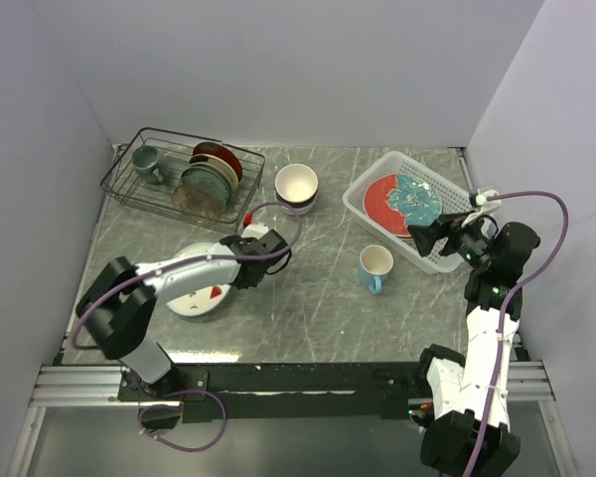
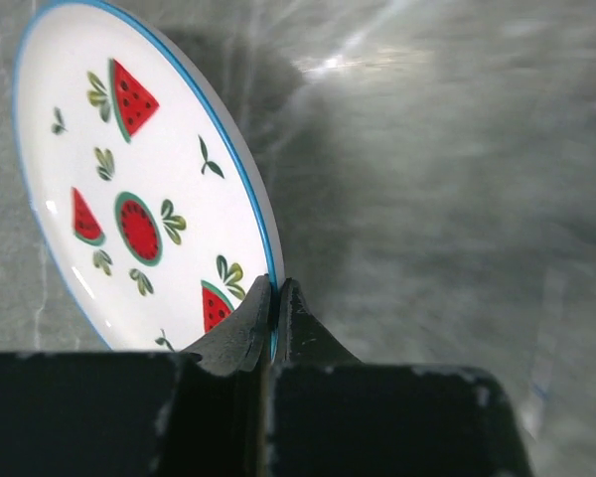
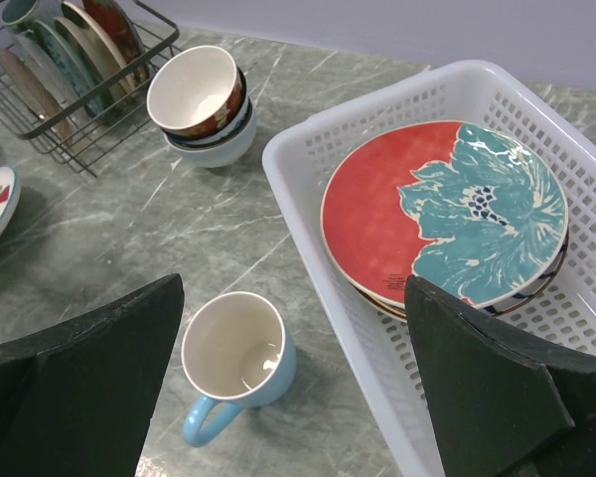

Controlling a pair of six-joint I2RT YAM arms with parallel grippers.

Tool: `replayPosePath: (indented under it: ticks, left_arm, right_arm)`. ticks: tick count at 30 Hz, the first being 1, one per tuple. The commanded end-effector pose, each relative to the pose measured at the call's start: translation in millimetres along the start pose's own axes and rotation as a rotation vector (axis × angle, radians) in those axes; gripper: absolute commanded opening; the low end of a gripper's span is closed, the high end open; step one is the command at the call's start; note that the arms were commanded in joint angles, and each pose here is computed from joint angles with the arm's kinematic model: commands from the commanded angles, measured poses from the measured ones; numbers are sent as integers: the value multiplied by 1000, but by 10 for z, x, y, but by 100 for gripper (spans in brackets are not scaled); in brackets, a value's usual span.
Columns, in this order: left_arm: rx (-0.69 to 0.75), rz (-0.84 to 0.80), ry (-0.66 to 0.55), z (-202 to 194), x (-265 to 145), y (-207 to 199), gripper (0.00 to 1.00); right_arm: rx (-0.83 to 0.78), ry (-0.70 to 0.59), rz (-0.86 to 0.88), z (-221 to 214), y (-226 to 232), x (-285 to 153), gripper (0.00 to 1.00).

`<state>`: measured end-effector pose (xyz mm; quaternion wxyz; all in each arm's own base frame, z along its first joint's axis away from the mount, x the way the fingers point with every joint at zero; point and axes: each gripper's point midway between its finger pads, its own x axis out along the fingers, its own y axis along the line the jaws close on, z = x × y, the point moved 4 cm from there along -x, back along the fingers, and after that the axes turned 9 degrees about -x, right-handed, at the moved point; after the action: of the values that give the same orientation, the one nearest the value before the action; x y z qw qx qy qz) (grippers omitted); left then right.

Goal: Place the mixed dishes into the plastic bin
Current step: Pick up the plate at the center of the board.

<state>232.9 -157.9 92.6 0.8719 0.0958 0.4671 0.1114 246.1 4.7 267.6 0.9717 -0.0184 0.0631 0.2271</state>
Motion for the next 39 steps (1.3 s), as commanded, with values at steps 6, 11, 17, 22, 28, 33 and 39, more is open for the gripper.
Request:
replayPosePath:
  ticks: [6,11,17,22,28,33,39]
  left_arm:
    - [-2,-143,-219,194,-868,-165,1]
    - [63,-200,-292,165,-1240,-279,1]
    - [150,-261,-404,153,-1650,-427,1]
    - [230,-255,-510,171,-1788,-521,1]
    - [312,-270,-616,161,-1923,-669,1]
    - [392,-258,-721,147,-2052,-833,1]
    - [518,-199,-835,70,-2147,-1052,1]
  right_arm:
    - [-34,-33,28,98,29,-10,100]
    - [-28,-36,65,83,65,3,100]
    - [3,-30,206,32,244,61,100]
    - [38,6,334,-58,424,167,99]
    - [91,49,454,-150,639,301,99]
    - [162,81,526,-208,777,385,99]
    - [275,119,572,-256,901,456,99]
